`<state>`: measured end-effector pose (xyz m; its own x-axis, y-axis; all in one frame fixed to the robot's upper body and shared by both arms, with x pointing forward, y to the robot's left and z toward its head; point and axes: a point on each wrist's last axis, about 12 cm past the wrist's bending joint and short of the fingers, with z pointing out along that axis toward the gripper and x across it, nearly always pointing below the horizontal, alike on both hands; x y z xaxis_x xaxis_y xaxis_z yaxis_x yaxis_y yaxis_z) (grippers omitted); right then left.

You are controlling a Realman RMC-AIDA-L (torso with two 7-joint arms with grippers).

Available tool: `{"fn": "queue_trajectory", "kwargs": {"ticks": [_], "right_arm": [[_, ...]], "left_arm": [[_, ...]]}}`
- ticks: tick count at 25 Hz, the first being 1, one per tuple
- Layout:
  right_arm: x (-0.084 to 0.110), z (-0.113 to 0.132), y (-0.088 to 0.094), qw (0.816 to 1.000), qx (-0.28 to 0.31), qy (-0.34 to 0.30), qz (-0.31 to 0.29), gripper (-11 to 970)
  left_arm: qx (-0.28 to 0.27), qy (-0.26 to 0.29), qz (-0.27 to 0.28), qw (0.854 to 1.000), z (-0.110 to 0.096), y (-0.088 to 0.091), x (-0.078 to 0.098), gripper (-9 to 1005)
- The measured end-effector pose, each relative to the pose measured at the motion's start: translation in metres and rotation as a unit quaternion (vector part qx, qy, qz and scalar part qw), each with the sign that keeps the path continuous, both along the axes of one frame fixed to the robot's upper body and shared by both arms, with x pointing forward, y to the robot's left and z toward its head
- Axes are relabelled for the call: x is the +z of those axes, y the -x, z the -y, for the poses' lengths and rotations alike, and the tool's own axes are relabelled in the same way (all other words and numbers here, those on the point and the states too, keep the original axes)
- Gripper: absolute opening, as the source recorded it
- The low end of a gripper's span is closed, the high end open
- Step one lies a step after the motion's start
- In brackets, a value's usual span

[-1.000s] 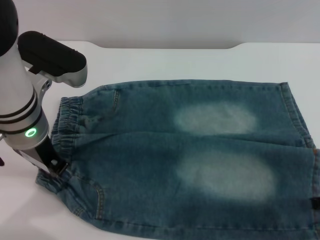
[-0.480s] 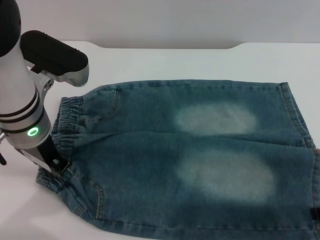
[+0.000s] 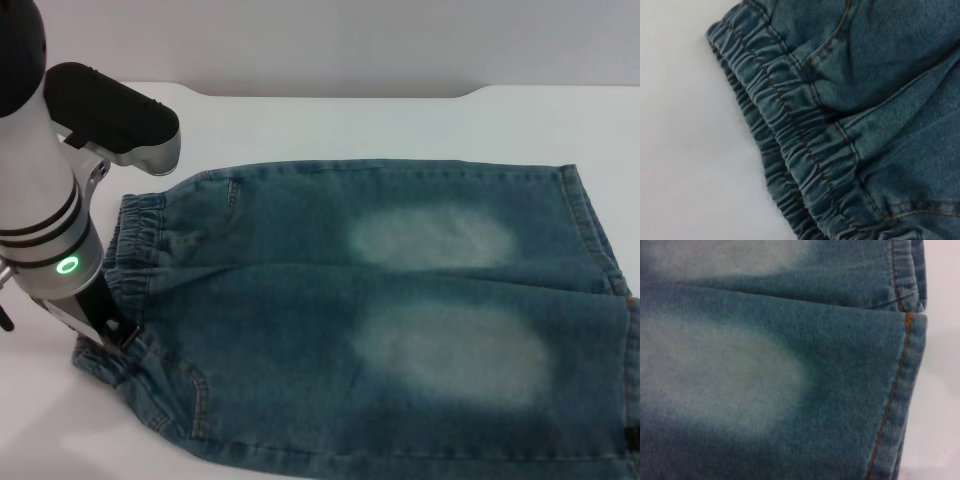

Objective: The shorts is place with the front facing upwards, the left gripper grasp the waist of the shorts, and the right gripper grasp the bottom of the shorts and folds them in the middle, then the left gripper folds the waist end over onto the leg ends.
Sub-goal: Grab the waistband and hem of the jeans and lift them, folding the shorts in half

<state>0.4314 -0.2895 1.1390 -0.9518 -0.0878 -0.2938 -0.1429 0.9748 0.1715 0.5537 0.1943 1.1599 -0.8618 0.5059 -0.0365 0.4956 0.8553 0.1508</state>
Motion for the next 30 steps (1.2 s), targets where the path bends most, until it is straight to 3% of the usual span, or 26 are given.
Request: {"fn": "queue_trajectory", "kwargs": {"ticks": [11,30], "right_arm": [[-0.013,-0.003,0.0,1.0,0.003,-0.006,-0.015,520],[-0.016,-0.008,-0.001,1.0,0.012,-0.008,-0.018,470]], "left_arm": [[-0.006,0.0,-0.002,1.0,0.002,-0.001,-0.001,79],[-0.007,0.0,-0.003,1.0,0.002,-0.002,-0.003,94]]}}
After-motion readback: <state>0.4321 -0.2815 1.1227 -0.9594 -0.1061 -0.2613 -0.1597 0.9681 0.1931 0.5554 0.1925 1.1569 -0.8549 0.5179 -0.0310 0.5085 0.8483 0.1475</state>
